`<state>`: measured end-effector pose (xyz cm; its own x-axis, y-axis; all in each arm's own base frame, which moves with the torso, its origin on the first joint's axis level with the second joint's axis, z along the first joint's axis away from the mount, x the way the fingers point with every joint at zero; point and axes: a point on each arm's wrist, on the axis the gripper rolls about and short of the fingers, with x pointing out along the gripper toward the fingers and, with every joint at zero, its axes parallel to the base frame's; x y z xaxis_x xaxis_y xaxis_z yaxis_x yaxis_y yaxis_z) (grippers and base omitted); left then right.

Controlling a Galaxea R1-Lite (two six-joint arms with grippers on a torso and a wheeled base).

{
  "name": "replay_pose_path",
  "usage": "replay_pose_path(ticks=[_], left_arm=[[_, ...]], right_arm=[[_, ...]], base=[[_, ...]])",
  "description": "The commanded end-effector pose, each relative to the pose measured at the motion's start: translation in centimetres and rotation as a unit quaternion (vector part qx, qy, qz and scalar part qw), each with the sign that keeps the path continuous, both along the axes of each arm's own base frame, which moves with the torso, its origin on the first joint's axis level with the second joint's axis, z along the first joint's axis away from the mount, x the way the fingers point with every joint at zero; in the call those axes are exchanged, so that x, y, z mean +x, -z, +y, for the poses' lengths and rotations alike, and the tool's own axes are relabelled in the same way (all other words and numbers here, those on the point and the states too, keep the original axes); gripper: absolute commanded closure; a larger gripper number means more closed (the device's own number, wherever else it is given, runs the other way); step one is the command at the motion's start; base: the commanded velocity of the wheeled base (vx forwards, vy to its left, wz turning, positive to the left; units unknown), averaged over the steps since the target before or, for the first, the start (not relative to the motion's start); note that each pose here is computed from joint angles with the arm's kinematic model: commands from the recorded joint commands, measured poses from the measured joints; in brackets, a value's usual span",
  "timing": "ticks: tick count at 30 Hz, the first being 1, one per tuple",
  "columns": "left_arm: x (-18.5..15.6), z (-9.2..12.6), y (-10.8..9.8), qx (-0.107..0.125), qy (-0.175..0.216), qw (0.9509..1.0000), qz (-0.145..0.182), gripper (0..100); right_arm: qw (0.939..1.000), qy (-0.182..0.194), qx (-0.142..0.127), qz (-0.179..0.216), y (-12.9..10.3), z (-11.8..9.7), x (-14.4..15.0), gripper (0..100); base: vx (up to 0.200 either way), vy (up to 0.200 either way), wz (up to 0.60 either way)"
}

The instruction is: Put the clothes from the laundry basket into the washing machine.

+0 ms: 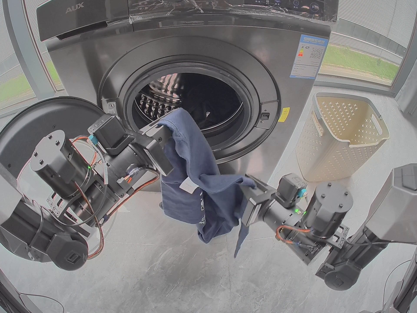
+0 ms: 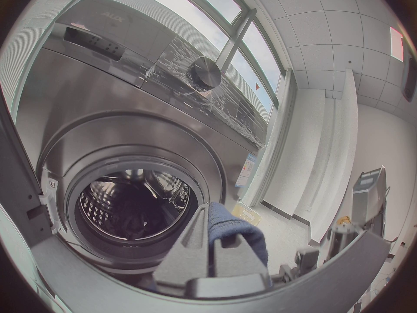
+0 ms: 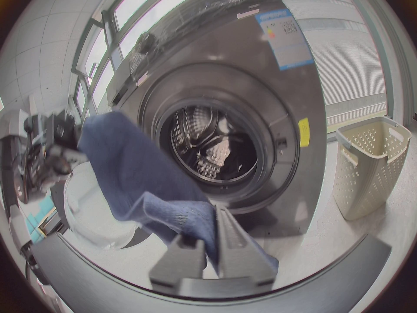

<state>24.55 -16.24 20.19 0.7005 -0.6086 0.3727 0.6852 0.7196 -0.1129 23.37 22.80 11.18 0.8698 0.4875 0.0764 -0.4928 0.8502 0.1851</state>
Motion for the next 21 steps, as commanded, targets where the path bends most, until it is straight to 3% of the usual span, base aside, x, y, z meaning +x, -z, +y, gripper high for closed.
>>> replay_pose_path(ticks=[1, 4, 9, 13, 16, 21], left_arm=[[0.6, -0.1, -1.2, -0.019, -0.016, 0.9995, -0.018, 100], [0.7, -0.1, -1.6, -0.025, -0.022, 0.9991, -0.024, 100], [1.0, 0.2, -1.8, -0.028, -0.029, 0.9988, -0.028, 100], [1.3, 0.5, -2.1, -0.031, -0.036, 0.9983, -0.034, 100], [0.9, 0.7, -2.6, -0.035, -0.035, 0.998, -0.04, 100], [0.3, 0.7, -3.1, -0.04, -0.029, 0.9977, -0.047, 100]], right_arm=[[0.9951, -0.017, -0.07, 0.068, 4.9, 0.2, -1.5, 0], [0.9893, -0.038, -0.104, 0.096, 7.1, 0.6, -2.6, 0], [0.9843, -0.071, -0.123, 0.105, 8.4, 2.1, -4.0, 0], [0.9818, -0.073, -0.131, 0.116, 9.3, 2.2, -4.2, 0], [0.9824, -0.065, -0.131, 0.116, 9.4, 2.0, -3.7, 0], [0.9912, -0.042, -0.095, 0.082, 8.1, 2.9, -1.0, 0]], base=[[0.0, 0.0, 0.0], [0.0, 0.0, 0.0], [0.0, 0.0, 0.0], [0.0, 0.0, 0.0], [0.0, 0.0, 0.0], [0.0, 0.0, 0.0]])
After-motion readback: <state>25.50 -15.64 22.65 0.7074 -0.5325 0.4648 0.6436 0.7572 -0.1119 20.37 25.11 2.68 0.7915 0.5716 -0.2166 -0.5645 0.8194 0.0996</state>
